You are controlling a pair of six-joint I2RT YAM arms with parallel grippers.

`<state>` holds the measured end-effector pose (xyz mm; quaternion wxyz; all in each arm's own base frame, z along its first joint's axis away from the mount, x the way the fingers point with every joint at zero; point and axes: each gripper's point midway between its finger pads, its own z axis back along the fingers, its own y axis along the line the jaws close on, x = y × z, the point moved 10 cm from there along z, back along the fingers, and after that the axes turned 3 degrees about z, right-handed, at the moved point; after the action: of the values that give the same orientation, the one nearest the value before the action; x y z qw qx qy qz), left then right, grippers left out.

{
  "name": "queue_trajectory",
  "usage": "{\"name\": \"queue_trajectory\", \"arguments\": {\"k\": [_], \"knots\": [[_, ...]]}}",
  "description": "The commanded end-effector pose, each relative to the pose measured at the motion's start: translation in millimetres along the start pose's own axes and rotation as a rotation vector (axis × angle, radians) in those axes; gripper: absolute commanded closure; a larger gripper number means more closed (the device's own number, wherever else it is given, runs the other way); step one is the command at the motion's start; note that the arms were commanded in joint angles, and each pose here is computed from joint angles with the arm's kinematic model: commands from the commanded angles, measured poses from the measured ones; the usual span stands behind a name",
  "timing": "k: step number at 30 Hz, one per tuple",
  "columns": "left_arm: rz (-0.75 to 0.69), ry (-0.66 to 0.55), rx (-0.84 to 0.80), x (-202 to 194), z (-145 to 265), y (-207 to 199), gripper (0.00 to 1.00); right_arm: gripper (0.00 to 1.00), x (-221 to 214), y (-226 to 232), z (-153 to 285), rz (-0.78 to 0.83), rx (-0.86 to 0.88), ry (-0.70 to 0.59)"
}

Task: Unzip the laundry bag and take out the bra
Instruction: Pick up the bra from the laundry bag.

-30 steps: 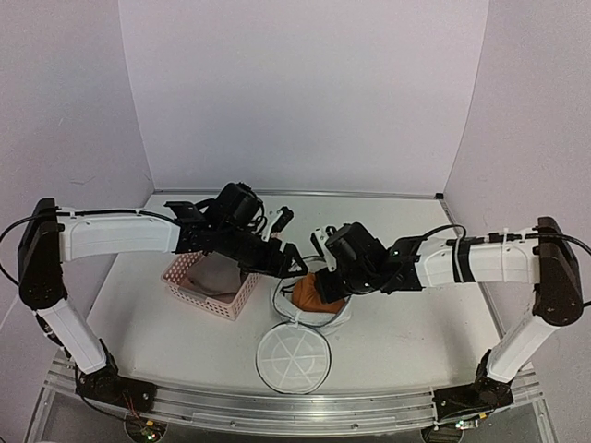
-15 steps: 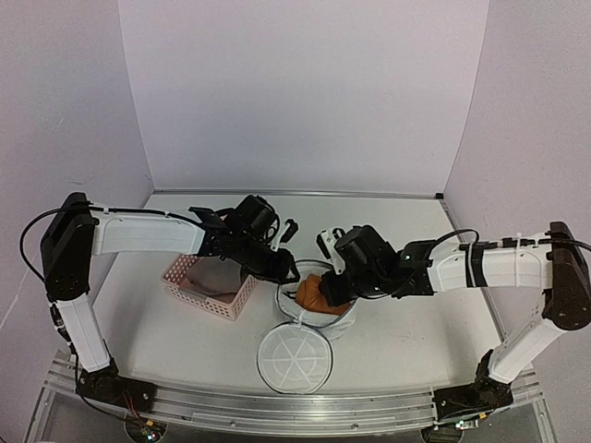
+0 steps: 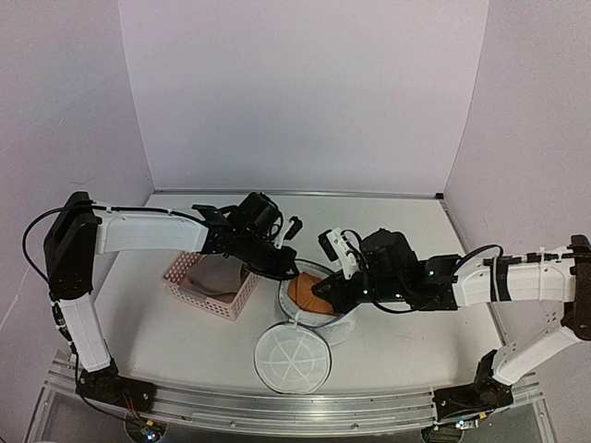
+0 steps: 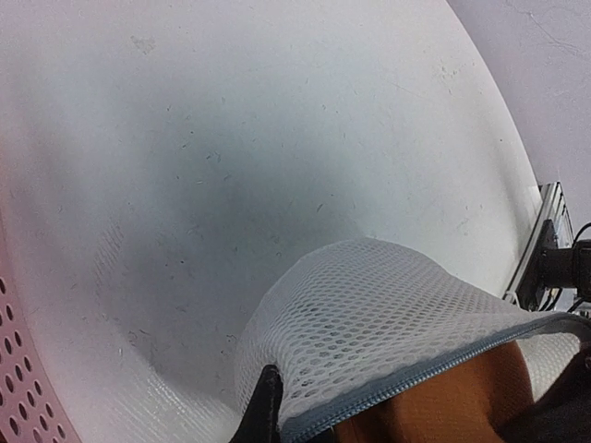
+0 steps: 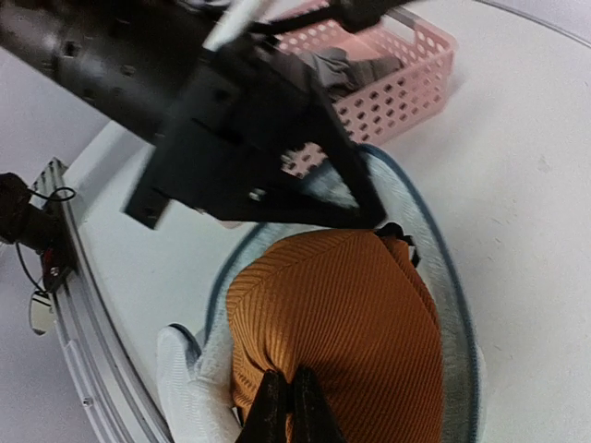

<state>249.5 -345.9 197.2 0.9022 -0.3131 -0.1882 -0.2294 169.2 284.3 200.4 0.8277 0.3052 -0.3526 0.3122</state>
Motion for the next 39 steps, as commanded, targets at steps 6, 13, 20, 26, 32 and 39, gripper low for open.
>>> {"name": "queue_trajectory", "arguments": {"k": [6,13,20,26,32,39], "knots": [[-0.047,-0.048,-0.072,19.6,11.2,-16.5,1.0,1.0,22.9,31.5,8.2,0.194,0.32,-0.149],[-0.085,-0.032,-0.114,17.4,13.1,-22.9,1.0,1.0,19.2,34.8,8.8,0.366,0.379,-0.221],[-0.092,-0.004,-0.12,9.4,9.1,-23.4,1.0,1.0,23.0,30.8,29.2,0.514,0.293,-0.427],[-0.092,0.013,-0.117,3.1,5.2,-23.0,1.0,1.0,27.2,25.0,40.4,0.603,0.176,-0.52],[-0.083,-0.001,-0.093,2.2,8.8,-21.3,1.0,1.0,27.5,18.8,51.3,0.625,0.074,-0.556],[-0.063,-0.027,-0.06,4.0,12.1,-19.8,1.0,1.0,22.2,15.2,67.4,0.614,0.047,-0.549]]}}
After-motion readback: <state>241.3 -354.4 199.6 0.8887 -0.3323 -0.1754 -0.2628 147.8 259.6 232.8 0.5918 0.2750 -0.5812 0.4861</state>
